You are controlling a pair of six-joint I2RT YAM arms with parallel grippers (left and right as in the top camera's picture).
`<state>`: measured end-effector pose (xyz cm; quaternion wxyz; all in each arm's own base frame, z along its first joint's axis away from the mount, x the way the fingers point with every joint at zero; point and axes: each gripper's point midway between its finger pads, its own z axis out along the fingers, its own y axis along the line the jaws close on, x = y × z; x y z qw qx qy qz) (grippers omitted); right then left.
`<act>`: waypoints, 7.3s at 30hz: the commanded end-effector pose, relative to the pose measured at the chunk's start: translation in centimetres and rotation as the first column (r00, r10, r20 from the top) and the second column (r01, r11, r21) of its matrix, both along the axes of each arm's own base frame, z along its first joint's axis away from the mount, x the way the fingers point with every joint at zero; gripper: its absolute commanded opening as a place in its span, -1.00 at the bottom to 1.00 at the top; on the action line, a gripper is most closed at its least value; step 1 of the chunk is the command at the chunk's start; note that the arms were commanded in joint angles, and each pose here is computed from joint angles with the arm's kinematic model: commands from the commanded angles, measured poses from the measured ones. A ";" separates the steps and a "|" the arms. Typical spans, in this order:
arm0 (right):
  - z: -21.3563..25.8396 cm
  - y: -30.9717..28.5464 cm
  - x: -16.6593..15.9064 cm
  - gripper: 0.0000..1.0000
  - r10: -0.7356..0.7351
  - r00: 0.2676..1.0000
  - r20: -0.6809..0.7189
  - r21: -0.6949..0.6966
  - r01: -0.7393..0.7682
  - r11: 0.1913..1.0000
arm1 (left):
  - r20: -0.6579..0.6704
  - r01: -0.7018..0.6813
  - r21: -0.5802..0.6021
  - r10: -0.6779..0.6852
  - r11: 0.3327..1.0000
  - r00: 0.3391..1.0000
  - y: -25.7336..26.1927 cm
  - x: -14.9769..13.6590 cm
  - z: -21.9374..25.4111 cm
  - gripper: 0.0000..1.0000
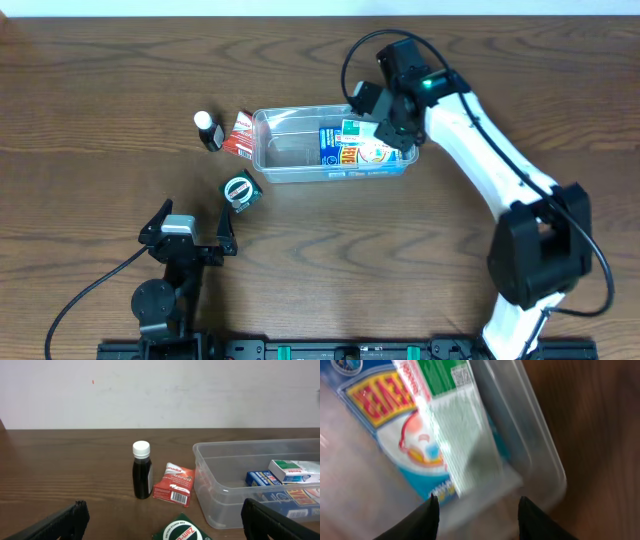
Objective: Pack container
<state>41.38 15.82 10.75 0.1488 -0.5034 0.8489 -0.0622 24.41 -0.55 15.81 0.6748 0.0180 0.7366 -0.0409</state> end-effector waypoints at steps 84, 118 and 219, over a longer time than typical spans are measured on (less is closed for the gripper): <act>-3.3 -4.7 -2.4 -0.98 -0.528 0.825 -0.203 -0.001 0.539 0.842 | -0.044 0.009 -0.011 -0.009 1.000 0.999 -0.2 0.0 -1.5 0.96; -3.2 -10.4 -3.9 -0.98 -0.757 0.611 -0.230 -0.094 0.761 0.642 | -0.044 0.009 -0.011 -0.009 1.000 0.999 -0.2 0.0 -1.5 0.96; 0.3 -22.5 8.7 0.99 -0.890 0.436 -0.136 0.370 0.855 0.363 | -0.044 0.009 -0.011 -0.009 1.000 0.999 -0.2 0.0 -1.5 0.96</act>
